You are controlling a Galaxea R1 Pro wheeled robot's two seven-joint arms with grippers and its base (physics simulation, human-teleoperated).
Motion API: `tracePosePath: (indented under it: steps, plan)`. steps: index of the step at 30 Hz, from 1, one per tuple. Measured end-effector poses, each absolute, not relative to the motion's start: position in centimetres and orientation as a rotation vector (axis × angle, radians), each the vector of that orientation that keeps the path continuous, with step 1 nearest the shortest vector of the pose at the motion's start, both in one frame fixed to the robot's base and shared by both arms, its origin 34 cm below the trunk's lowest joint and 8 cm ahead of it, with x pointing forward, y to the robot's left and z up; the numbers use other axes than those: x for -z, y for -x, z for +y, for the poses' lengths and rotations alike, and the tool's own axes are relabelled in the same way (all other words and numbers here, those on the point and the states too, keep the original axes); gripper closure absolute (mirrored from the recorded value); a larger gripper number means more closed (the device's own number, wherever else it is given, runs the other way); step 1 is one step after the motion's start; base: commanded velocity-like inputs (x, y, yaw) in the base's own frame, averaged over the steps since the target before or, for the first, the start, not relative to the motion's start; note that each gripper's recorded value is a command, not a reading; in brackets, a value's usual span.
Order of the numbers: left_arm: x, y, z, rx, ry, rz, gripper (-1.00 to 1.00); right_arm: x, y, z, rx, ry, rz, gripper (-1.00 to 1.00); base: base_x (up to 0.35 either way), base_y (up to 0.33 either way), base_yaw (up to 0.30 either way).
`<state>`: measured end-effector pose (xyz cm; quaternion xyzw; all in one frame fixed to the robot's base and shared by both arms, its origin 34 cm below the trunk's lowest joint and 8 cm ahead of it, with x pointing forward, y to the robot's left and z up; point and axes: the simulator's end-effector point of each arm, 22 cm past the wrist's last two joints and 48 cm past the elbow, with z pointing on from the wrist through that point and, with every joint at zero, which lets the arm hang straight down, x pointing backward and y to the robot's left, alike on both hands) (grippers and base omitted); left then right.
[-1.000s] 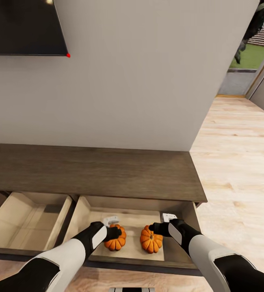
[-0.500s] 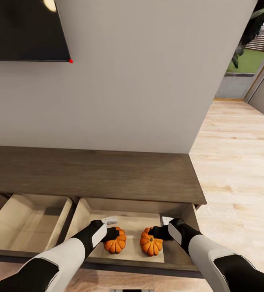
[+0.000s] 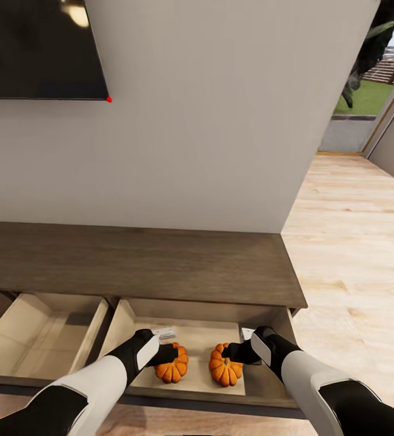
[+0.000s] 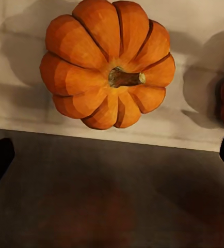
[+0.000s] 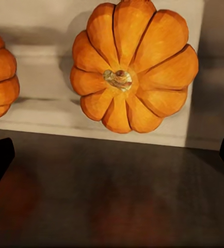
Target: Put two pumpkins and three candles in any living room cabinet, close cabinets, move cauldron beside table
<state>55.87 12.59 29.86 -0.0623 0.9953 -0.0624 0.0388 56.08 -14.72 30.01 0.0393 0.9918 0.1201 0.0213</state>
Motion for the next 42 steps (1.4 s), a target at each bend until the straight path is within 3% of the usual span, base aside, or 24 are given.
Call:
tracePosePath:
  steps: [42]
  plan:
    - [-32.9, -56.5, 11.6, 0.255, 0.198, 3.052, -1.00, -32.7, -57.3, -15.2, -0.313, 0.007, 3.042, -1.00, 0.000, 0.000, 0.004]
